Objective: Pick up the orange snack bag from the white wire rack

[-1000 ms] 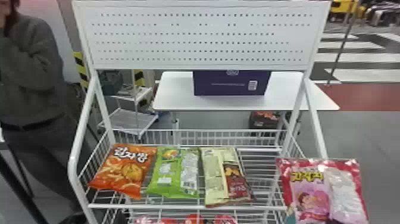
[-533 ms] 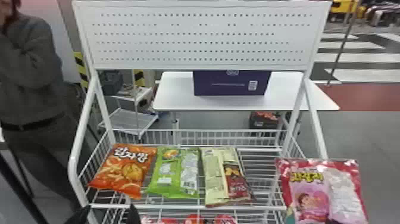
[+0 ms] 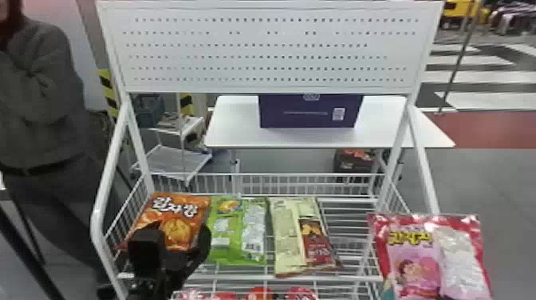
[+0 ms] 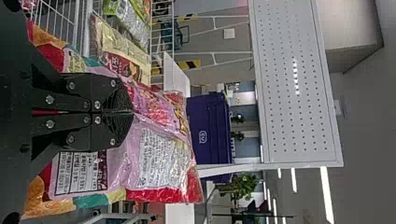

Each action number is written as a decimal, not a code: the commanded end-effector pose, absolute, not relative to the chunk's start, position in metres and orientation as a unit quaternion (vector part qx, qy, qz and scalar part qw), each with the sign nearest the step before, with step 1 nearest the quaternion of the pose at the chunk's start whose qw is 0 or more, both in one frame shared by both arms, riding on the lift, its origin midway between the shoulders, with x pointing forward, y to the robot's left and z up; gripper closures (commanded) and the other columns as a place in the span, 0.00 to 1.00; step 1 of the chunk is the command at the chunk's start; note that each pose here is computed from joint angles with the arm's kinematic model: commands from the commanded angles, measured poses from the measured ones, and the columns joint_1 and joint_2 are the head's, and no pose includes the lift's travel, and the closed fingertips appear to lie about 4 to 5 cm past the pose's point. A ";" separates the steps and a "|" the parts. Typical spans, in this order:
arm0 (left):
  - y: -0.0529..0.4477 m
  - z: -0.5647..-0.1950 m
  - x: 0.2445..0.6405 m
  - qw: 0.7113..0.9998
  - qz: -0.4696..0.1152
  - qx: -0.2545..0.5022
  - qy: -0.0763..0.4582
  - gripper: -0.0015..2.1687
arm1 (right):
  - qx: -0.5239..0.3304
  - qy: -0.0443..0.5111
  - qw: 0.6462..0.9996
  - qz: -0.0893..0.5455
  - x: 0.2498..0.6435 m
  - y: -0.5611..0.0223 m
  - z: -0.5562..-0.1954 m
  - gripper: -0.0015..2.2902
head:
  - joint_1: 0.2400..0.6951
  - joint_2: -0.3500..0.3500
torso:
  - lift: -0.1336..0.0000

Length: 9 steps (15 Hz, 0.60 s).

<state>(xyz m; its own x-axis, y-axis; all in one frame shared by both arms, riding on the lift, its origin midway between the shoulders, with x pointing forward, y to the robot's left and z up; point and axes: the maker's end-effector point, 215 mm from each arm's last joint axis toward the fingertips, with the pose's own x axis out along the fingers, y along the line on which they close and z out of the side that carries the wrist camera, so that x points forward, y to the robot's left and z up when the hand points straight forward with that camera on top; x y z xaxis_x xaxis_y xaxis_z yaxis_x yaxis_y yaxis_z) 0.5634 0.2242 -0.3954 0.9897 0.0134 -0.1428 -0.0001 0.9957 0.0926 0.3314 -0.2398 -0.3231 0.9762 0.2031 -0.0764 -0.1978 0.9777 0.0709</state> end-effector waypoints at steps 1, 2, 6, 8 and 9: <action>0.236 -0.418 0.583 0.993 0.010 0.061 0.103 0.04 | 0.030 0.042 0.994 0.099 0.331 -0.242 -0.324 0.98 | 0.57 0.50 | 1.00; 0.239 -0.422 0.587 0.992 0.011 0.063 0.107 0.04 | 0.029 0.042 0.994 0.099 0.332 -0.243 -0.324 0.98 | 0.57 0.50 | 1.00; 0.262 -0.432 0.590 0.990 0.028 0.067 0.123 0.06 | 0.031 0.043 0.994 0.097 0.332 -0.243 -0.325 0.98 | 0.57 0.50 | 1.00; 0.270 -0.440 0.592 0.988 0.035 0.071 0.135 0.13 | 0.032 0.043 0.994 0.096 0.332 -0.243 -0.325 0.98 | 0.57 0.50 | 1.00; 0.271 -0.441 0.592 0.988 0.035 0.071 0.136 0.22 | 0.032 0.044 0.994 0.096 0.332 -0.243 -0.326 0.98 | 0.57 0.50 | 1.00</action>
